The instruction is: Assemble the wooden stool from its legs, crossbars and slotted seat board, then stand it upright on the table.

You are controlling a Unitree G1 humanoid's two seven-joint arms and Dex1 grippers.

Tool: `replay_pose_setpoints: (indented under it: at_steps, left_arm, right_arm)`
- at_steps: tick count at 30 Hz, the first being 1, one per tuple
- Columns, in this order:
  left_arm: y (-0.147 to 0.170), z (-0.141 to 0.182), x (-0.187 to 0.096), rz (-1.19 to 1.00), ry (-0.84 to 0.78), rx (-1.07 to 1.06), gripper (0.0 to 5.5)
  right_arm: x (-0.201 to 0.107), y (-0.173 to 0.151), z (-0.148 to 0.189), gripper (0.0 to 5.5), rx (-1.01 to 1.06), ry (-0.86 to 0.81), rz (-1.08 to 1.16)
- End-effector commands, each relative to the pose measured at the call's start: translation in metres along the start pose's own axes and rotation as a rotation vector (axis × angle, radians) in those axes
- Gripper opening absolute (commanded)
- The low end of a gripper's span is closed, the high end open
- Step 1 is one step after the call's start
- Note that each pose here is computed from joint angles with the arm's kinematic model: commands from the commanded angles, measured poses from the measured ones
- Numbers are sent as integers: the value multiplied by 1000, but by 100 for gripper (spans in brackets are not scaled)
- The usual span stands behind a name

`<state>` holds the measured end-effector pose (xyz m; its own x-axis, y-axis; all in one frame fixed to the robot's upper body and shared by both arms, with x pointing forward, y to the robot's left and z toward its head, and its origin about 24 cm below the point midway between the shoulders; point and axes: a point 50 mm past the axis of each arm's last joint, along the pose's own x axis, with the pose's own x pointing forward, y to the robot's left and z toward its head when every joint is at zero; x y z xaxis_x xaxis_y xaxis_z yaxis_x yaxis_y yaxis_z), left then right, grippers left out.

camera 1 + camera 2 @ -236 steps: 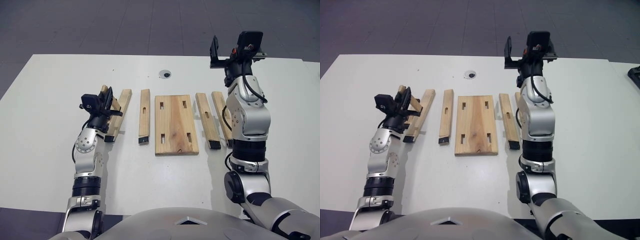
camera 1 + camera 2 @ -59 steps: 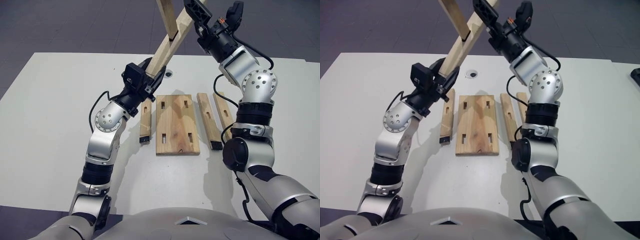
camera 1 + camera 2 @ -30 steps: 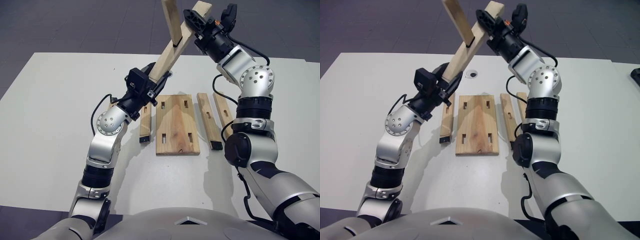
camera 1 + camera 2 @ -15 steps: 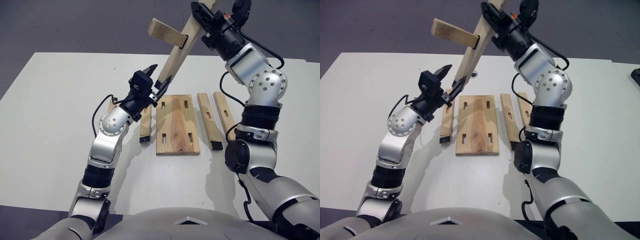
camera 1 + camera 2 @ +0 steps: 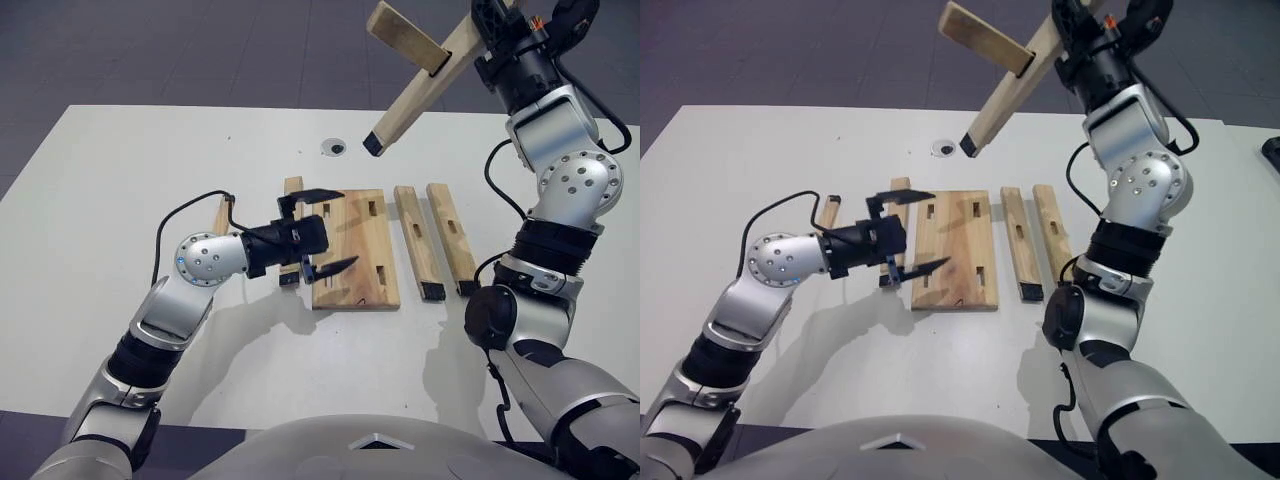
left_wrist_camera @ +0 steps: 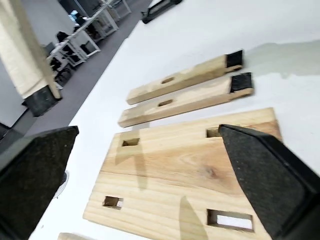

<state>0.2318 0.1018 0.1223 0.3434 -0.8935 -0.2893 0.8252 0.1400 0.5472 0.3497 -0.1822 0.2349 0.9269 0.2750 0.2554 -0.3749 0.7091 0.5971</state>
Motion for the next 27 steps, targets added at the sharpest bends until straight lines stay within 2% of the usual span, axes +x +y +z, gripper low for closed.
replay_pose_setpoints:
  at_steps: [1, 4, 12, 18, 27]
  left_arm:
    - [-24, -4, 2, -108, 46, 28, 540]
    - [-34, -10, 8, -138, 78, 37, 540]
    - [-36, -33, 19, -95, 169, 154, 540]
    - [-39, -42, 27, -71, 187, 170, 540]
    - [-24, -41, 42, 33, 149, 166, 540]
  right_arm:
    - [-3, -1, -9, 100, 20, 37, -9]
    - [-4, -2, -17, 100, 16, 74, -23]
    - [-2, 4, -16, 100, 24, 73, -4]
    - [-1, 9, -16, 100, 33, 63, 12]
    - [-5, 13, -20, 100, 51, 23, 9]
